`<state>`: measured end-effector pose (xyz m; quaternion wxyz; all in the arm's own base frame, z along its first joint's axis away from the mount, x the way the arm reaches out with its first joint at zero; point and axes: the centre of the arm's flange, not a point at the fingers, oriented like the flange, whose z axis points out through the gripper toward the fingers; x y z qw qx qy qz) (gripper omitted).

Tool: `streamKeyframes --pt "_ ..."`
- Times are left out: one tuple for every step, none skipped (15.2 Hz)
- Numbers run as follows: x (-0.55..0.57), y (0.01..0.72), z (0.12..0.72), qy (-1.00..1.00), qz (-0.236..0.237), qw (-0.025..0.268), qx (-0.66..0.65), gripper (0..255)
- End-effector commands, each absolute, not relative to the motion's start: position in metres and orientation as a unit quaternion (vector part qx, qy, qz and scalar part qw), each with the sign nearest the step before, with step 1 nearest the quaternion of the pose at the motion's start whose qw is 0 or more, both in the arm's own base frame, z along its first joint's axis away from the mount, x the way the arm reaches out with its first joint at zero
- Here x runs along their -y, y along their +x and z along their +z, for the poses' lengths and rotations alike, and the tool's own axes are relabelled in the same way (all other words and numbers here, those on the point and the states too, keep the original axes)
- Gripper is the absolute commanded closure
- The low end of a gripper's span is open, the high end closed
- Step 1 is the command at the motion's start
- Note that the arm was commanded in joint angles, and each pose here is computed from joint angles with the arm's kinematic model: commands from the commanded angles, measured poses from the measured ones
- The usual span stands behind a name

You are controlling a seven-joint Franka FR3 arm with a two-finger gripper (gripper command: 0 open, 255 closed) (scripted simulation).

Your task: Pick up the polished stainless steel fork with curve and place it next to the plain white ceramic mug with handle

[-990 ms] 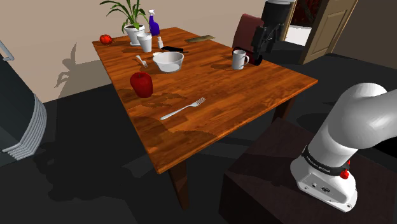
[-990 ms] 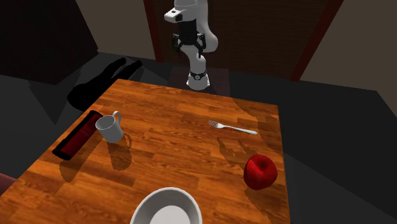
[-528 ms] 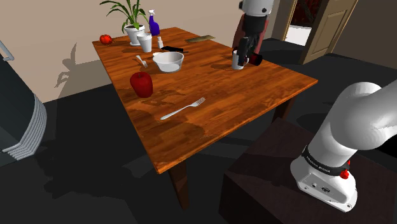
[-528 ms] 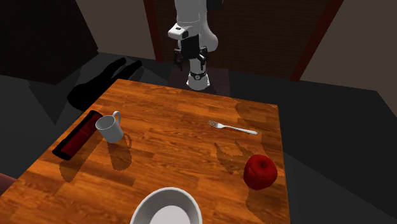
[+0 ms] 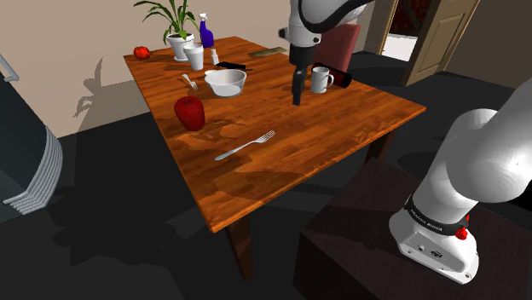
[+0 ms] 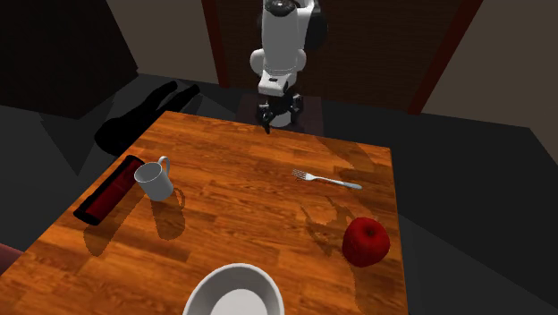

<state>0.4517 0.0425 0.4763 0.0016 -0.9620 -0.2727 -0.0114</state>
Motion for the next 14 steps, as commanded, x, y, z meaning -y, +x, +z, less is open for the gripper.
streamKeyframes --pt "-0.059 0.468 0.462 -0.948 -0.008 -0.002 0.317 0" --pt "-0.067 0.476 0.454 -0.941 -0.006 -0.003 0.338 0" --pt "-0.076 0.483 0.447 -0.933 -0.004 -0.005 0.359 0" --pt "-0.085 0.49 0.439 -0.925 -0.003 -0.006 0.379 0" --pt "-0.094 0.497 0.431 -0.917 -0.001 -0.008 0.399 0" --pt "-0.103 0.503 0.424 -0.908 0.001 -0.009 0.42 0" --pt "-0.113 0.509 0.416 -0.898 0.003 -0.011 0.44 0" --pt "-0.123 0.515 0.408 -0.888 0.005 -0.012 0.459 0" --pt "-0.133 0.52 0.4 -0.878 0.007 -0.014 0.479 0" --pt "-0.143 0.524 0.392 -0.867 0.008 -0.015 0.498 0" --pt "-0.154 0.528 0.384 -0.856 0.01 -0.017 0.517 0" --pt "-0.164 0.532 0.376 -0.844 0.012 -0.018 0.536 0" --pt "-0.171 0.533 0.371 -0.837 0.013 -0.019 0.547 0" --pt "-0.17 0.533 0.365 -0.837 0.013 -0.019 0.547 0"
